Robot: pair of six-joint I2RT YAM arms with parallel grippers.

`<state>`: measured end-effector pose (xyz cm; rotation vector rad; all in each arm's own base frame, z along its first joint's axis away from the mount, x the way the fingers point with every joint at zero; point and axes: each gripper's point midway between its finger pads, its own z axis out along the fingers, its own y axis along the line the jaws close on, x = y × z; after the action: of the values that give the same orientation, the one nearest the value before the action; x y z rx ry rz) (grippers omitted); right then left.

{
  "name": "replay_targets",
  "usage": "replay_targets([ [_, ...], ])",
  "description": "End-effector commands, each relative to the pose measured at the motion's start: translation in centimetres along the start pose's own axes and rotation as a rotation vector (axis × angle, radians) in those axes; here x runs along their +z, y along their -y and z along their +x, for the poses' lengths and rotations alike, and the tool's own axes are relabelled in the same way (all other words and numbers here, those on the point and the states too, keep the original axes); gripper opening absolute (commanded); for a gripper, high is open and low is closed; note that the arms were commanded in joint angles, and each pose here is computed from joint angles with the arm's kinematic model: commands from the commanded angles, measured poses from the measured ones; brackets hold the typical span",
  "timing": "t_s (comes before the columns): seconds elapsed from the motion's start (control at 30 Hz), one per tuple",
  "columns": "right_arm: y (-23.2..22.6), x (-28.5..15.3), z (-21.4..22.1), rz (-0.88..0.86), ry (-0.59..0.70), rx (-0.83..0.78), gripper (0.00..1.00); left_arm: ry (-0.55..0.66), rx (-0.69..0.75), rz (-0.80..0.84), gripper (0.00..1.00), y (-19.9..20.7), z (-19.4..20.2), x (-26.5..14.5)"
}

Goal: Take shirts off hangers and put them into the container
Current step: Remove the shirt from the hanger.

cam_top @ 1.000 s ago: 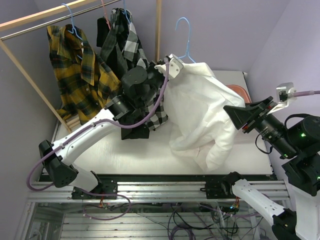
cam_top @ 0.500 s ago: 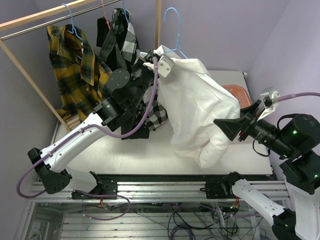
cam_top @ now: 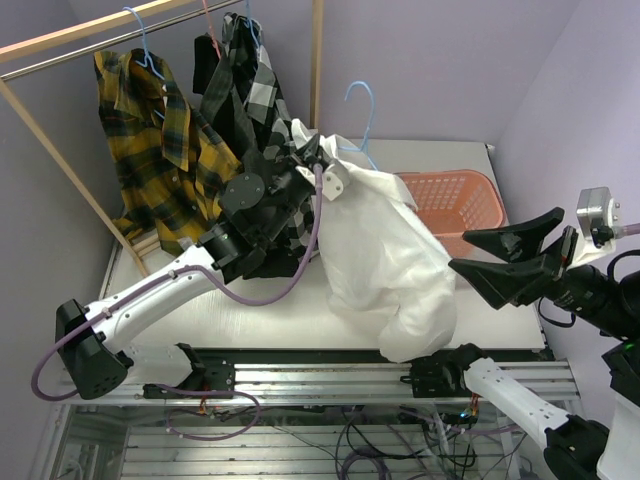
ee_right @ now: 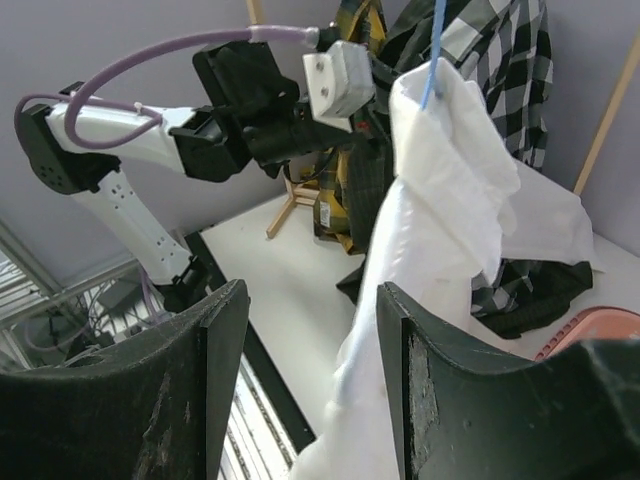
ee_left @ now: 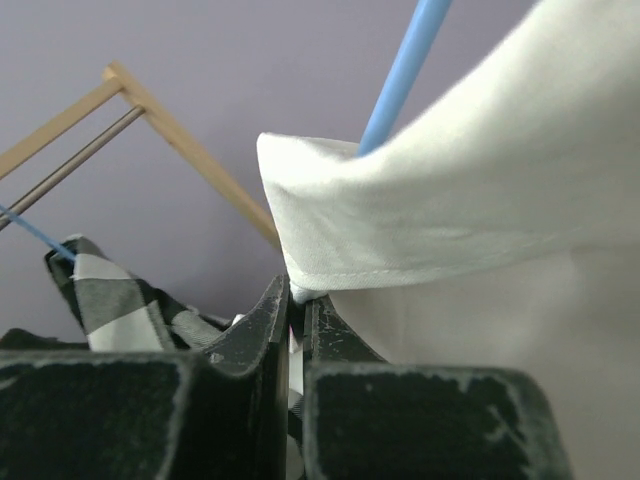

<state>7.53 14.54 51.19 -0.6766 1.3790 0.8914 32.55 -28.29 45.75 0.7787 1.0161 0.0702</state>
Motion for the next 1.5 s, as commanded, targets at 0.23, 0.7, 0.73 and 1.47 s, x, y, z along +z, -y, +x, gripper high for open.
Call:
replay_targets([
  [0.23, 2.6, 3.0, 0.3, 0.034, -0.045, -0.022, 0.53, 0.340, -0.189, 0.117, 0.07, 0.8, -6.5, -3.7],
  [0.7, 5.9, 7.3, 0.8, 0.032, -0.019, -0.144, 0.51, 0.446, -0.502, 0.366, 0.07, 4.2, -9.6, -6.7],
  [0.73, 6.0, 7.5, 0.7, 0.031, -0.016, -0.155, 0.51, 0.454, -0.510, 0.383, 0.07, 4.4, -9.9, -6.7],
  [1.47, 7.6, 11.4, 3.0, -0.077, -0.105, -0.254, 0.52, 0.674, -0.717, 0.570, 0.07, 4.5, -15.1, -7.5],
])
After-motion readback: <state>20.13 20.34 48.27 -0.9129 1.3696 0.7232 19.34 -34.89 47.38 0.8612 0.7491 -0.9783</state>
